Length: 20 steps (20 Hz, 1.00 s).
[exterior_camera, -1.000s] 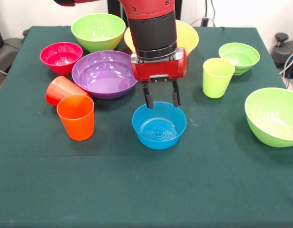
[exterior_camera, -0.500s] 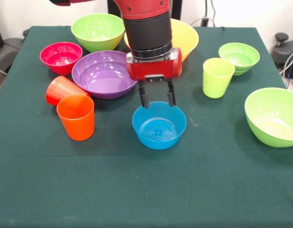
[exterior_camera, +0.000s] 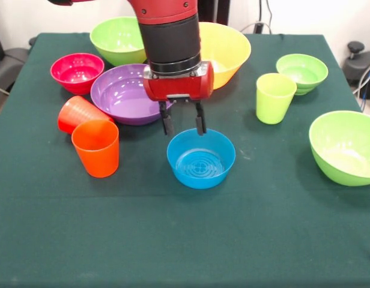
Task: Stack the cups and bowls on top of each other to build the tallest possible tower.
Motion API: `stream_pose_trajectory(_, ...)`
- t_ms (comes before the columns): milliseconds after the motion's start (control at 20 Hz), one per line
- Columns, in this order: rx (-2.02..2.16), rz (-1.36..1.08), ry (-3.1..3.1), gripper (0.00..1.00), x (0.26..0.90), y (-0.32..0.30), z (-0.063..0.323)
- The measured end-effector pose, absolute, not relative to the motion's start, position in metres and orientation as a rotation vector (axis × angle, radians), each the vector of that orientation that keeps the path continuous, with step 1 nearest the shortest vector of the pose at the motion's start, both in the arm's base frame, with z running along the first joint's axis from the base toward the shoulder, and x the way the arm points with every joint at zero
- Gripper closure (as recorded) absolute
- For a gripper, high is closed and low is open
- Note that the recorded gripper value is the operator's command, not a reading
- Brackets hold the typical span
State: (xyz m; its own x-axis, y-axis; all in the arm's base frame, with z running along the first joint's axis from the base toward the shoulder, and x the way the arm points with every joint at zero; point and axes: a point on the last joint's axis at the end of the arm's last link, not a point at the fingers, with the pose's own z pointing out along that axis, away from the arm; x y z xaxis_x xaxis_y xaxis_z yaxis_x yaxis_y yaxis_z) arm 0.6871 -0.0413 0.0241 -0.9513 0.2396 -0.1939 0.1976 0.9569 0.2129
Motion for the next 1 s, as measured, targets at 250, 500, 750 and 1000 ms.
stream_pose_trajectory(250, 0.342, 0.278, 2.888, 0.00, 0.687, -0.049, 0.023)
stream_pose_trajectory(500, 0.349, 0.277, 2.884, 0.00, 0.689, -0.053, 0.020)
stream_pose_trajectory(750, 0.359, 0.284, 2.888, 0.00, 0.689, -0.054, 0.014)
stream_pose_trajectory(1000, 0.365, 0.295, 2.897, 0.00, 0.686, -0.052, 0.004)
